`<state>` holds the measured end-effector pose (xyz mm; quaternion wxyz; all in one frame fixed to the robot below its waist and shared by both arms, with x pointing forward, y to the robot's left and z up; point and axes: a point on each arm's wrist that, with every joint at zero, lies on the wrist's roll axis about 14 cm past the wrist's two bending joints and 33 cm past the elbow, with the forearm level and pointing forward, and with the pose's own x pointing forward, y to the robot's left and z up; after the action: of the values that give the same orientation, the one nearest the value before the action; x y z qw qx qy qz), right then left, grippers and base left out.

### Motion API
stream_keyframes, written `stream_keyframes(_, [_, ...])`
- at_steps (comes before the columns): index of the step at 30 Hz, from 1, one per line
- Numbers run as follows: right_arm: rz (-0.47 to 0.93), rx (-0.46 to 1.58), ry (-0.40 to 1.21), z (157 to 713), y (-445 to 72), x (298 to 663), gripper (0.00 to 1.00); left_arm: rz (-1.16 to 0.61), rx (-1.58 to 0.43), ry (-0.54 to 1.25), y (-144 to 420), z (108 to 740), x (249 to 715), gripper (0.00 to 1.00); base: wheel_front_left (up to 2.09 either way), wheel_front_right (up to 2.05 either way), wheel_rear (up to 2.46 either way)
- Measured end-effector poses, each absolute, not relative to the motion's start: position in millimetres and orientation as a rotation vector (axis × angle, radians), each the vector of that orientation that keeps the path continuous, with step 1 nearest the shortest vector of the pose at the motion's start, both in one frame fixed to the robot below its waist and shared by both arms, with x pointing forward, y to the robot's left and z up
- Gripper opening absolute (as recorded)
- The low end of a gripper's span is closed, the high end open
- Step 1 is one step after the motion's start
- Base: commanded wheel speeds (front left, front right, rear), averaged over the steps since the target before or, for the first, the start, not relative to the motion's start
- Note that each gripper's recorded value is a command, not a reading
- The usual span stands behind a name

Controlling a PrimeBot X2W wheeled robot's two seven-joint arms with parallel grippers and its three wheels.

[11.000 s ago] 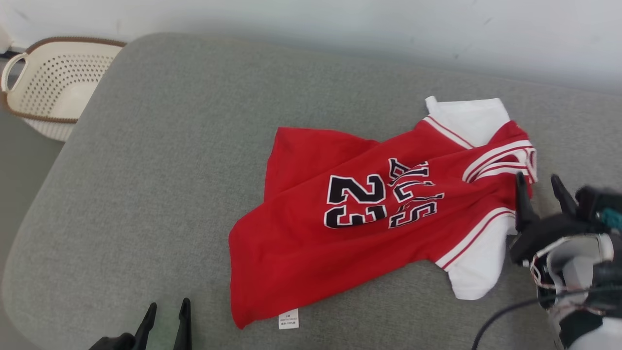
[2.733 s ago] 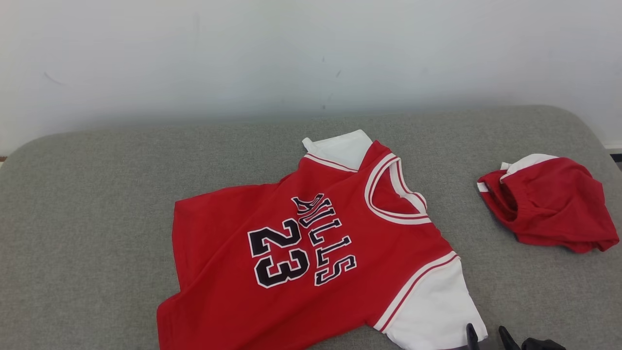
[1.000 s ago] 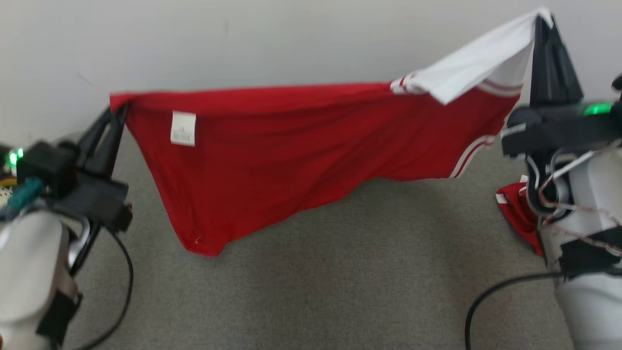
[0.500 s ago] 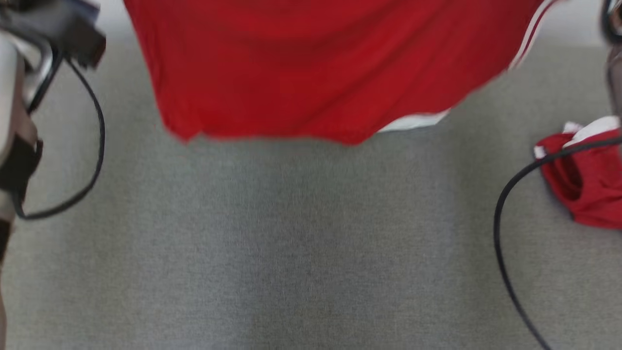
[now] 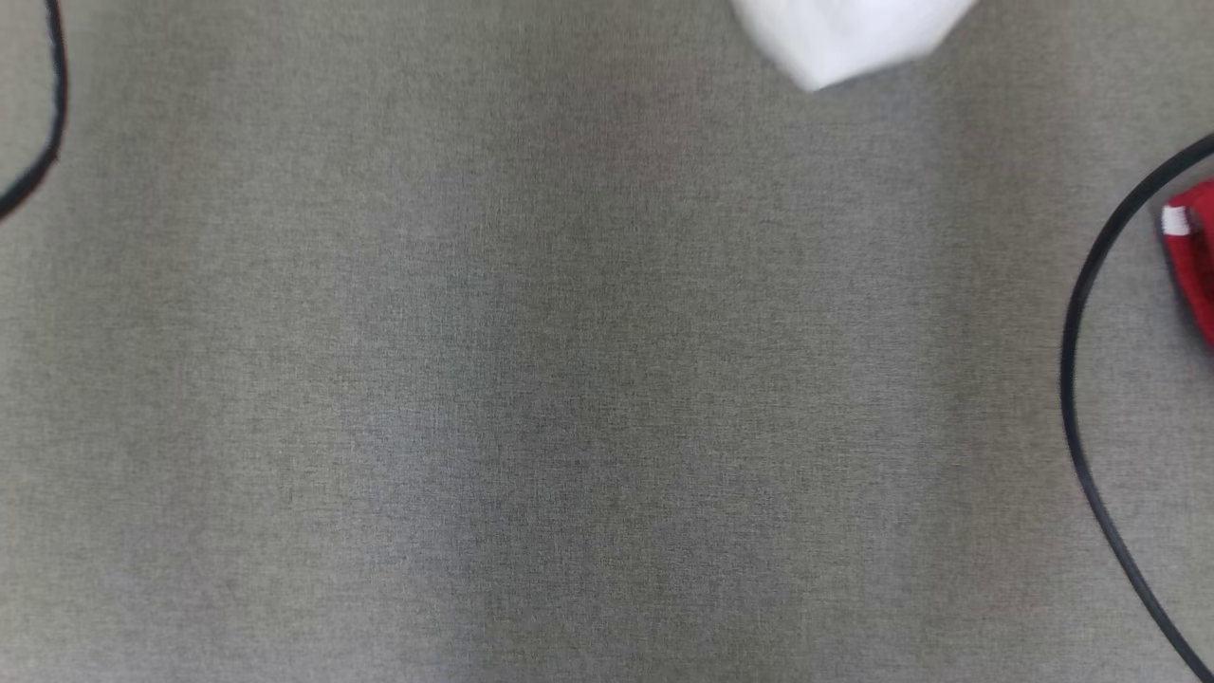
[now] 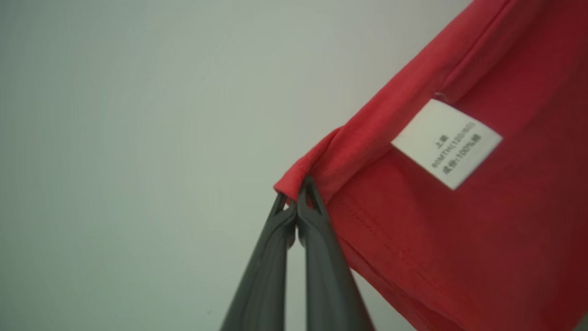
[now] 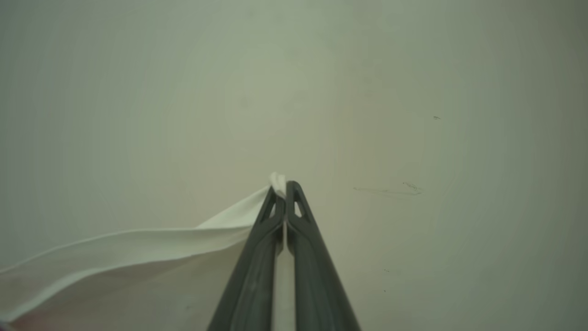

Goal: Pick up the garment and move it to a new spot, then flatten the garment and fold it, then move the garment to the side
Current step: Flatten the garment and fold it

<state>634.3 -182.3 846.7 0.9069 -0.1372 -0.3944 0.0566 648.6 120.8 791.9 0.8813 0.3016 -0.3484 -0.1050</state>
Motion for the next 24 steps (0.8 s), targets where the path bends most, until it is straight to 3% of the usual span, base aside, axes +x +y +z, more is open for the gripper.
stream_keyframes(4, [0.106,-0.269,-0.848,854.7,-179.7,634.0,0.0,-0.207,0.615,-0.725,125.8,790.7,653.4,0.0,0.0,0.0,0.0])
stream_keyframes(8, [0.113,-0.264,-0.781,825.7,-182.6,648.8,0.0,-0.253,0.563,-0.649,124.8,755.7,665.5,0.0,0.0,0.0,0.0])
stream_keyframes(15, [0.186,-0.147,-0.431,670.4,-188.3,675.4,0.0,-0.325,0.434,-0.418,124.3,636.7,677.7,0.0,0.0,0.0,0.0])
stream_keyframes(24, [0.178,0.025,-0.137,539.3,-218.0,619.3,0.0,-0.323,0.219,-0.228,124.3,543.9,641.0,0.0,0.0,0.0,0.0])
